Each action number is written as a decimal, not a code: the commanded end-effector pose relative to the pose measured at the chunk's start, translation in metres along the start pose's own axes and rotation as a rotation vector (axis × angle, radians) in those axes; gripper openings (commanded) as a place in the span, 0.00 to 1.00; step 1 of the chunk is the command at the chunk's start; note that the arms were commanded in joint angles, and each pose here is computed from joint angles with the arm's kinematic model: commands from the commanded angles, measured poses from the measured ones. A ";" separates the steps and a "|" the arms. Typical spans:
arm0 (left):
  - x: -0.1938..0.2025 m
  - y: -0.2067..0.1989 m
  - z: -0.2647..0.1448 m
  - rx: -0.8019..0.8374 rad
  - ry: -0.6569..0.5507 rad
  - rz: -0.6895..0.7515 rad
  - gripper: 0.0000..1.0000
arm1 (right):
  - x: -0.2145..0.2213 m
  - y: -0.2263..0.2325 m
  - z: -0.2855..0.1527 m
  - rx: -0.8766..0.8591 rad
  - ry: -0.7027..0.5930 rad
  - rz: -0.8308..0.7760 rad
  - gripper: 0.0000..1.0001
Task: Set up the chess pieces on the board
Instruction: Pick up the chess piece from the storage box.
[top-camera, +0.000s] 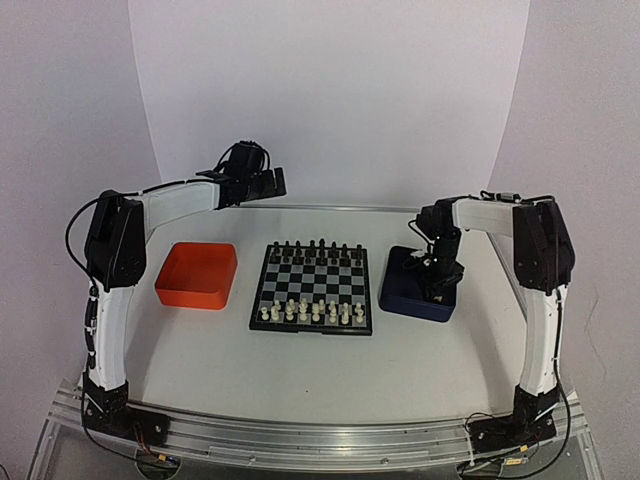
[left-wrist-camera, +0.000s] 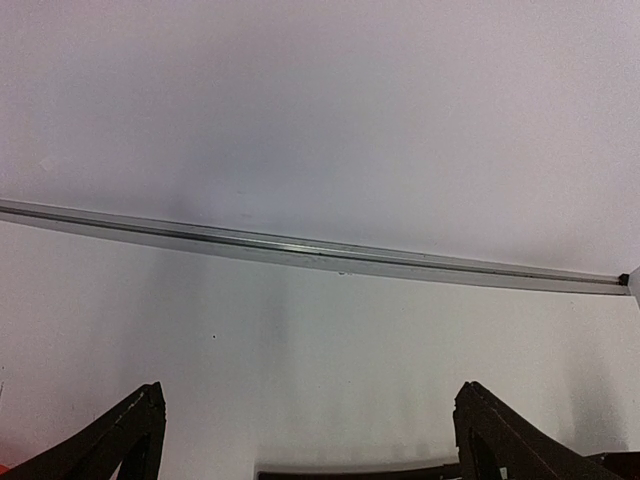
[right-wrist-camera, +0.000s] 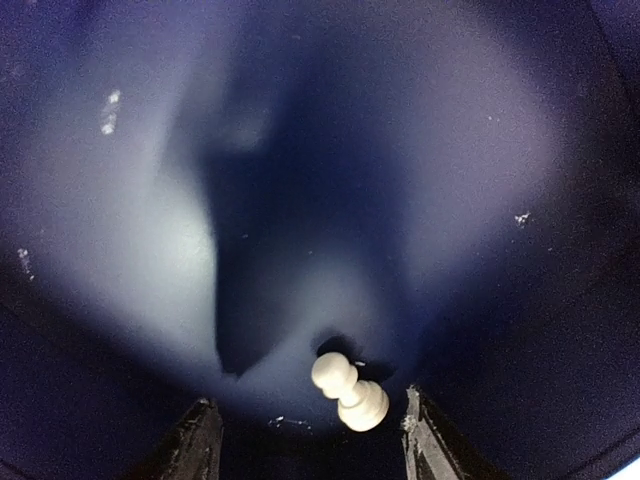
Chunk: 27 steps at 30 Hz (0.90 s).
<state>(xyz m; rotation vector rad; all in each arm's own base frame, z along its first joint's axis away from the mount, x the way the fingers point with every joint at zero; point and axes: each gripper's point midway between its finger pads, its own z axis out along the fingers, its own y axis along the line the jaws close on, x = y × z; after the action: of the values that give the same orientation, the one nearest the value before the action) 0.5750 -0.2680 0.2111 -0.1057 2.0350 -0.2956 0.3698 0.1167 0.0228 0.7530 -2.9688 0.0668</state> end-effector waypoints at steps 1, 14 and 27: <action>-0.022 -0.001 -0.016 0.010 -0.031 -0.005 1.00 | -0.002 0.001 0.000 -0.066 0.008 -0.010 0.56; -0.026 -0.003 -0.019 0.020 -0.028 -0.006 1.00 | 0.011 -0.001 0.005 -0.135 0.054 -0.014 0.48; -0.034 0.001 -0.032 0.002 -0.047 0.032 1.00 | 0.025 -0.003 0.007 -0.126 0.127 -0.057 0.15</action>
<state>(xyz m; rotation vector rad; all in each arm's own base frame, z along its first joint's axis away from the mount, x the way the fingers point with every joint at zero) 0.5702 -0.2667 0.2016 -0.0698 2.0775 -0.2661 0.3497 0.1075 0.0159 0.7616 -2.8323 -0.1075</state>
